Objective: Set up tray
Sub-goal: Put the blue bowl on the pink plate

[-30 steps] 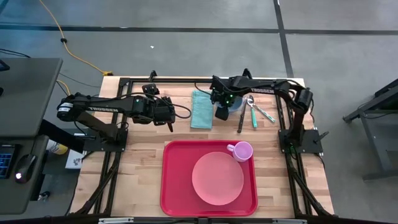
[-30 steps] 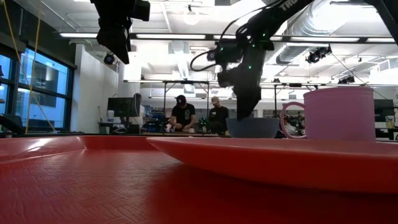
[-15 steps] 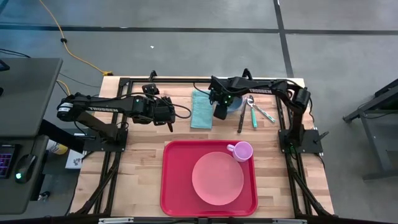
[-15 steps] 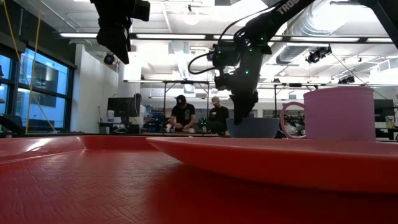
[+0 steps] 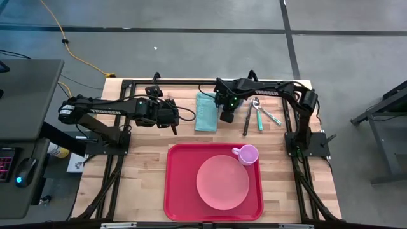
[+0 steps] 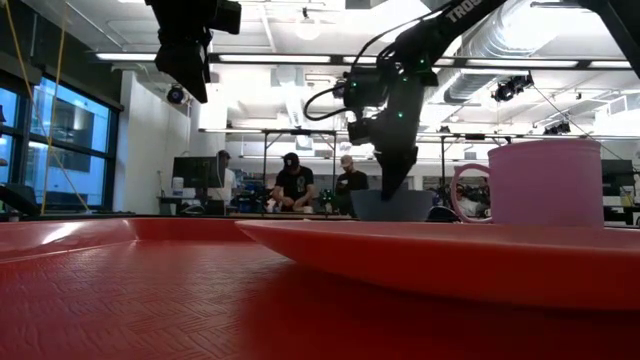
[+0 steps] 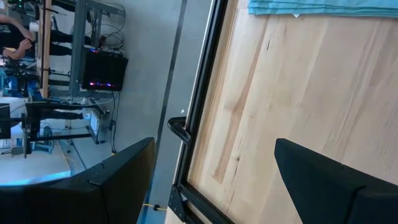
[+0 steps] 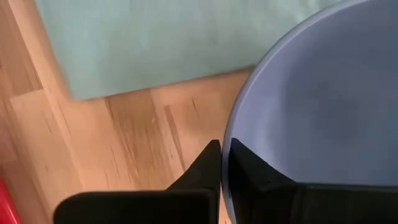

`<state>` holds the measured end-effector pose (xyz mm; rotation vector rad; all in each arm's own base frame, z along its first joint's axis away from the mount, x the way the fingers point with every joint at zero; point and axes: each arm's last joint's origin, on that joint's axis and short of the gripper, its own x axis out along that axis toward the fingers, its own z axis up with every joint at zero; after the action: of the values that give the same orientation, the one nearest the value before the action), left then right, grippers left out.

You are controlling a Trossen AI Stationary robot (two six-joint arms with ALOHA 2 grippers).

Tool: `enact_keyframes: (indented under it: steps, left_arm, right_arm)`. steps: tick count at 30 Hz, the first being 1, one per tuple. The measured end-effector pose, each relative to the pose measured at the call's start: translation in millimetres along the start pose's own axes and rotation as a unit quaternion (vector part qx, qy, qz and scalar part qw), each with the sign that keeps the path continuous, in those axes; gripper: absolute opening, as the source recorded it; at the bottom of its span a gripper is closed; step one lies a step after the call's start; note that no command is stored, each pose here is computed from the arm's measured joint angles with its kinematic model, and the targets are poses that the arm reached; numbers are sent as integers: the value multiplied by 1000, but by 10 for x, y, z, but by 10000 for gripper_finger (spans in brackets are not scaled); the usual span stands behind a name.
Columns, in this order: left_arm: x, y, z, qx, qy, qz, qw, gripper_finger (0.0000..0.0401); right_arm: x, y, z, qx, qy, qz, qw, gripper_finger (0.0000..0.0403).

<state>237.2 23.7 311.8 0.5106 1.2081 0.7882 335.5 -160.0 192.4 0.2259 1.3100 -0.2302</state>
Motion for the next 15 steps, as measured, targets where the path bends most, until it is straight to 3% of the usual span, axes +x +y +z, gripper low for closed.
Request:
enact_keyframes:
  steps: [8, 15]
  left_arm:
    - [0, 0, 0, 0, 0, 0, 1000, 363]
    - [0, 0, -5, 2, 2, 0, 1000, 363]
  right_arm:
    - [-14, 102, -19, -21, 16, -13, 1000, 1]
    - [-220, 207, -79, -35, 20, -36, 999, 0]
